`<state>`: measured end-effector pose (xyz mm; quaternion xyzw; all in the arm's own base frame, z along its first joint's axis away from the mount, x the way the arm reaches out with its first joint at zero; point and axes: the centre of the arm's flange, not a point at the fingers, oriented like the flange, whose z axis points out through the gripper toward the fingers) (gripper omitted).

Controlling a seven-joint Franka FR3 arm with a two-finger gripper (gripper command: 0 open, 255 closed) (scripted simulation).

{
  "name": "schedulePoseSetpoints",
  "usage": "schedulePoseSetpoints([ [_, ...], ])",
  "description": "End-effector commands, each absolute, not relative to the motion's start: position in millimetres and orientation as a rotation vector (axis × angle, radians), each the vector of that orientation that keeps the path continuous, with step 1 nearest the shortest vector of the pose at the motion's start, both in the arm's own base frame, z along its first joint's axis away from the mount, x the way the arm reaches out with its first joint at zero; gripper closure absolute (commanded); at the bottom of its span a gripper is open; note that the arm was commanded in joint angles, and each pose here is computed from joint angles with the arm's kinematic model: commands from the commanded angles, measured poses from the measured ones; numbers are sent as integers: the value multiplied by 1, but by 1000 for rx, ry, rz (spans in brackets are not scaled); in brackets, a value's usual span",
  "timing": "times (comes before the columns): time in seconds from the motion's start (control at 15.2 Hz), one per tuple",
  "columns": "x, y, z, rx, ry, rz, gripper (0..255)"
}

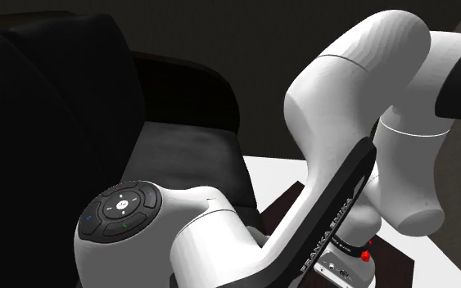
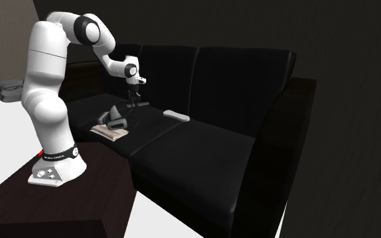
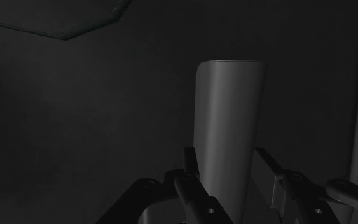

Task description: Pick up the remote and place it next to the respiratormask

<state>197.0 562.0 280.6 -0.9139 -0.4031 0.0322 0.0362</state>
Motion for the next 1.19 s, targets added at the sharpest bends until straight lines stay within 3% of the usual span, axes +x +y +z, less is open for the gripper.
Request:
schedulePoseSetpoints([
  [0.0, 196, 562, 269, -2806, -1238, 98, 255],
  [0.79, 196, 562, 245, -2806, -1238, 98, 255],
  [0.86, 196, 562, 244, -2806, -1238, 98, 0],
  [1.12, 196, 562, 244, -2806, -1238, 98, 0],
])
